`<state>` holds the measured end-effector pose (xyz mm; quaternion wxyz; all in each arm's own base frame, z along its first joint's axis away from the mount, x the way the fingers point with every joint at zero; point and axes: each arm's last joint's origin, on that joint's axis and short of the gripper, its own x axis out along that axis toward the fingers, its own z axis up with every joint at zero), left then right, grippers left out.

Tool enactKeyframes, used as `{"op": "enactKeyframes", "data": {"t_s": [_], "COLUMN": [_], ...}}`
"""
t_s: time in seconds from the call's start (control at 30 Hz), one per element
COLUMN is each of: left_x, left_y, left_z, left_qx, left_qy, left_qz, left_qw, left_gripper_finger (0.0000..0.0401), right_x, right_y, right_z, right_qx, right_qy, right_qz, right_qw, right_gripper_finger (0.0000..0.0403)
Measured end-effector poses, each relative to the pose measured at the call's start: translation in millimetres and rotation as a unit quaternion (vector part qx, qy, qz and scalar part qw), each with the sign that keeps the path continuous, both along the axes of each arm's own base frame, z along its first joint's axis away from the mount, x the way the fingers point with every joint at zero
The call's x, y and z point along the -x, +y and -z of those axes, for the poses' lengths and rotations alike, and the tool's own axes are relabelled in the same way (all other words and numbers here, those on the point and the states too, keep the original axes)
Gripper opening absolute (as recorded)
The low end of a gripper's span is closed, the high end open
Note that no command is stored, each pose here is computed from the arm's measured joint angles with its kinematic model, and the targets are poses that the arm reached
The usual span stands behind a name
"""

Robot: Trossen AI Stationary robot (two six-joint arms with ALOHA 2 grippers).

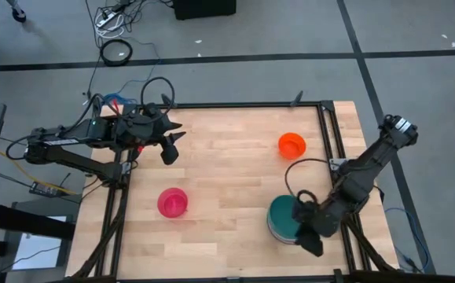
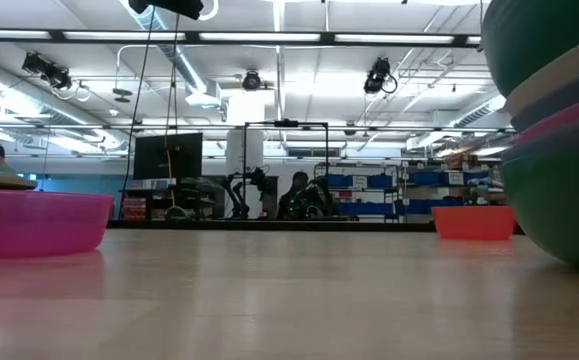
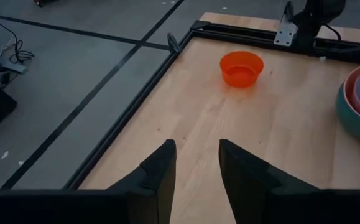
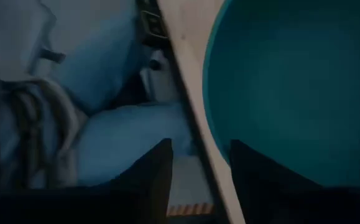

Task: Nest bowls inside each other
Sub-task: Stack the green bowl on top of the gray bowl

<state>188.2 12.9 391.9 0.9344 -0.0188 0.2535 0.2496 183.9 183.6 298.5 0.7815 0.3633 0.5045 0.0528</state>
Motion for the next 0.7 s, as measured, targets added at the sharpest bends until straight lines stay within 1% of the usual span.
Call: {"op": "enactKeyframes", "data": {"t_s": [0.1,0.27,0.37,0.47,0.57,0.7], "left_x": [0,0,0,0,0,0], "left_y": [0,0,0,0,0,0], "left_z": [0,0,0,0,0,0], "left_qx": [0.000,0.001,0.002,0.003,0.004,0.004], "left_qy": [0.000,-0.001,-0.001,-0.001,-0.002,-0.002], "left_qz": [0.000,-0.001,-0.001,-0.001,-0.001,-0.001], "left_qw": [1.000,1.000,1.000,1.000,1.000,1.000], "left_gripper_finger": [0.0131,0.0131,0.0131,0.0131,0.0131,0.0131], "right_x": [9,15,9,-6,-19,-35], "right_y": [-5,-16,-16,-12,-7,-1], "right_z": [-13,-28,-27,-25,-17,4], "right_qx": [0.002,0.047,0.092,0.116,0.136,0.151], "right_qy": [-0.047,-0.134,-0.174,-0.210,-0.218,-0.173], "right_qz": [0.032,0.066,0.066,0.053,0.042,0.011], "right_qw": [0.998,0.988,0.978,0.969,0.966,0.973], "right_gripper_finger": [0.0150,0.0150,0.0150,0.0150,0.0150,0.0150]}}
